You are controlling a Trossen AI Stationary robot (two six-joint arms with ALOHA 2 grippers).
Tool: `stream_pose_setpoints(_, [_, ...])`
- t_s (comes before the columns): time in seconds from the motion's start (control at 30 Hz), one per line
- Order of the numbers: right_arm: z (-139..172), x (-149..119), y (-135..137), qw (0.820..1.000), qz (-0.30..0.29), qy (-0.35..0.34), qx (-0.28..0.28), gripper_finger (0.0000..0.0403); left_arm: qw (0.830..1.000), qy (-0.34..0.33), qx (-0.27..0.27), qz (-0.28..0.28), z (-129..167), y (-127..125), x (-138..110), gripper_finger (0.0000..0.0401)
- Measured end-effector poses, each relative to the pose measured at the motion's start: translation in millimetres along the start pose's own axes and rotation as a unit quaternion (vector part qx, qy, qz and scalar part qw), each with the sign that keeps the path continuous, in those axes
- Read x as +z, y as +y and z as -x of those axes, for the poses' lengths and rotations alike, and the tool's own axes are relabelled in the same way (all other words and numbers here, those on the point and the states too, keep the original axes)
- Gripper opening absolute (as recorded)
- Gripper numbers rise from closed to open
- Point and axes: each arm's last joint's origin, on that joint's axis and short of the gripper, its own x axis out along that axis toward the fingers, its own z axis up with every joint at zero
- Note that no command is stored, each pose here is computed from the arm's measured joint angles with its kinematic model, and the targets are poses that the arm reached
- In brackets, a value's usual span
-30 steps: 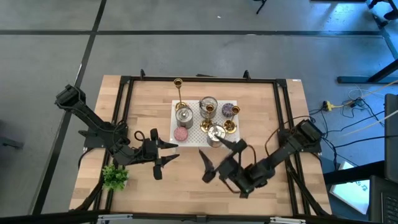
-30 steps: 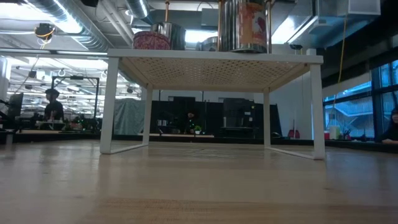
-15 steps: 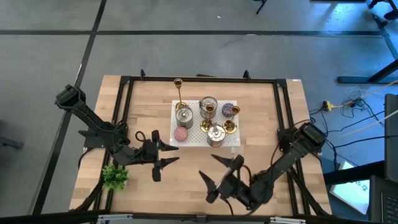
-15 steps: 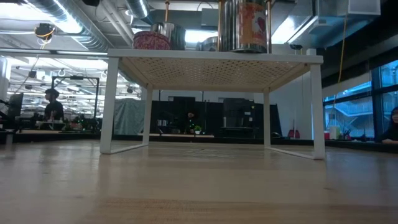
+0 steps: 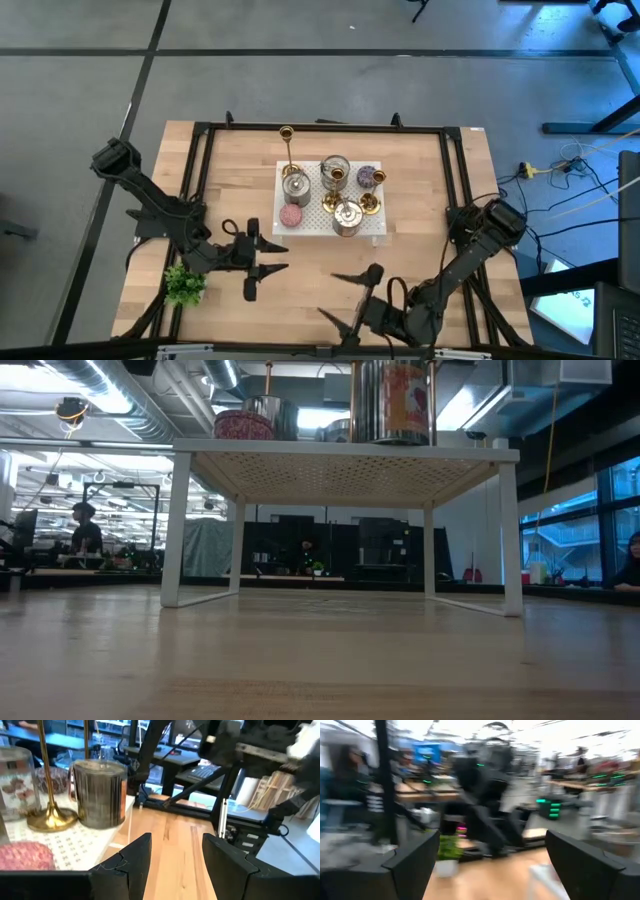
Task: Pick & Place candle stick holders
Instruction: Put the big silver scented candle on the shelf
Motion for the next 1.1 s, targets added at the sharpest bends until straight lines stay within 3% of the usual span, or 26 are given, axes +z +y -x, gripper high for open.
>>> stream_pose_setpoints(0.2, [1,-2,8,0.990,-0.043,-0.008,0.135,0.0364,1.000,0.013,-0.002,0.017,-2,-4,-10,0.0173])
stream_pose_setpoints(0.43, [2,-5,13,0.975,-0.065,0.002,0.213,0.0364,0.999,0.001,-0.022,0.039,-3,-16,-18,0.0173])
stream_pose_setpoints(0.57, [4,-5,16,0.955,-0.095,0.009,0.280,0.0364,0.999,-0.010,-0.031,0.042,-5,-21,-21,0.0173])
stream_pose_setpoints(0.73, [4,-3,19,0.922,-0.088,-0.005,0.376,0.0364,0.999,-0.013,-0.032,0.039,-6,-22,-24,0.0173])
stream_pose_setpoints(1.1, [-1,-2,17,0.914,-0.067,-0.021,0.399,0.0364,0.999,-0.012,-0.031,0.037,-6,-22,-24,0.0173])
